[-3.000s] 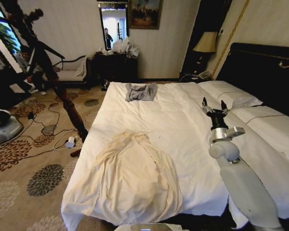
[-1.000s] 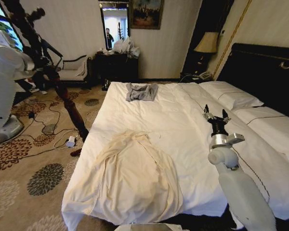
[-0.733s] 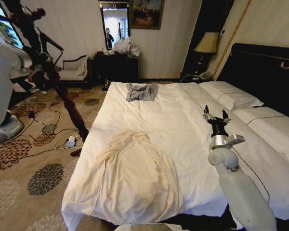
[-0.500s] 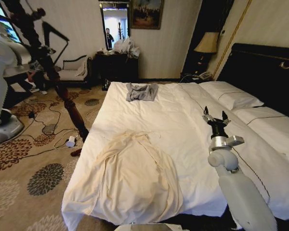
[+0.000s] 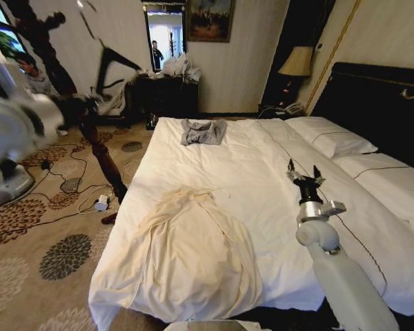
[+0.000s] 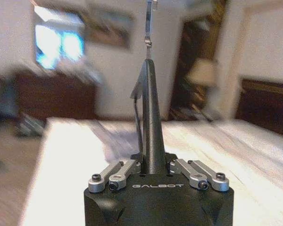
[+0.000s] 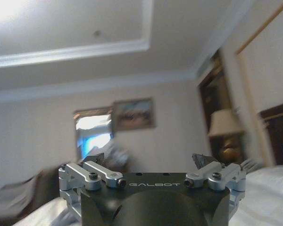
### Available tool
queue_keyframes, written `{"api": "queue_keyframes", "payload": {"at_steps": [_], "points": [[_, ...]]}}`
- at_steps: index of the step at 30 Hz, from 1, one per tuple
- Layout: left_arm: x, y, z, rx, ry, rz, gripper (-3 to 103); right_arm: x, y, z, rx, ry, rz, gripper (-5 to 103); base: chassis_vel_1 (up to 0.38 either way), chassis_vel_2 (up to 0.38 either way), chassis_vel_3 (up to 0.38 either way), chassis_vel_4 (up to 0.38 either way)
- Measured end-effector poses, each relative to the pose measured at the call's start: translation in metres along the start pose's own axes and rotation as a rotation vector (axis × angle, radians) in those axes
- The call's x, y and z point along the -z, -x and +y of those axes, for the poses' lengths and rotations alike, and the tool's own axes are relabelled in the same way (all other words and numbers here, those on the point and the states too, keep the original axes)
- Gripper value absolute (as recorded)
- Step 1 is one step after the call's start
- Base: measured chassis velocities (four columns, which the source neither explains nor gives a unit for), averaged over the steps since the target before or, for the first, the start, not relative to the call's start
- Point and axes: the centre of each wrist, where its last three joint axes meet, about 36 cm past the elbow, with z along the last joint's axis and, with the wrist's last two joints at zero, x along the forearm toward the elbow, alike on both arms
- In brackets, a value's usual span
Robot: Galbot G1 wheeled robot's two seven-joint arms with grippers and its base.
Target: Pick up the clothes from the bed and hang them on the clothes hanger.
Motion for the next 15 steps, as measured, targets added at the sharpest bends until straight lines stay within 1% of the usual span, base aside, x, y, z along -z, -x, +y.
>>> {"api": "queue_keyframes", "payload": {"at_steps": [1,2,3,4,5,7,8,10,11,12,14,15], "points": [[-0.018,0.002,-0.006,-0.017,0.004,0.032,20,-0.001,-0.004,0.002,0.038,0.019,0.037,100,0.000,0.000,0.000,0.000],[-0.025,0.002,-0.008,-0.024,0.005,0.042,20,-0.002,-0.005,0.004,0.051,0.029,0.053,100,0.000,0.000,0.000,0.000],[-0.050,0.002,-0.020,-0.059,-0.005,0.073,20,-0.005,-0.008,0.011,0.089,0.073,0.122,100,0.000,0.000,0.000,0.000],[-0.065,0.000,-0.029,-0.080,-0.012,0.089,20,-0.008,-0.008,0.016,0.111,0.097,0.161,100,0.000,0.000,0.000,0.000],[-0.065,0.000,-0.029,-0.080,-0.012,0.089,20,-0.008,-0.008,0.016,0.111,0.097,0.161,100,0.000,0.000,0.000,0.000],[-0.093,-0.004,-0.043,-0.111,-0.027,0.110,20,-0.016,-0.006,0.025,0.143,0.136,0.223,100,0.000,0.000,0.000,0.000],[-0.112,-0.008,-0.051,-0.124,-0.041,0.123,20,-0.024,-0.004,0.030,0.158,0.160,0.265,100,0.000,0.000,0.000,0.000],[-0.135,-0.013,-0.059,-0.129,-0.060,0.140,20,-0.034,-0.001,0.036,0.167,0.187,0.321,100,0.000,0.000,0.000,0.000],[-0.135,-0.013,-0.059,-0.129,-0.060,0.140,20,-0.034,-0.001,0.036,0.167,0.187,0.321,100,0.000,0.000,0.000,0.000],[-0.144,-0.015,-0.061,-0.130,-0.070,0.144,20,-0.039,0.001,0.038,0.171,0.197,0.343,100,0.000,0.000,0.000,0.000],[-0.175,-0.023,-0.069,-0.125,-0.121,0.144,20,-0.059,0.005,0.042,0.179,0.253,0.429,100,0.000,0.000,0.000,0.000],[-0.184,-0.026,-0.071,-0.121,-0.139,0.142,20,-0.065,0.007,0.043,0.181,0.280,0.456,100,0.000,0.000,0.000,0.000]]}}
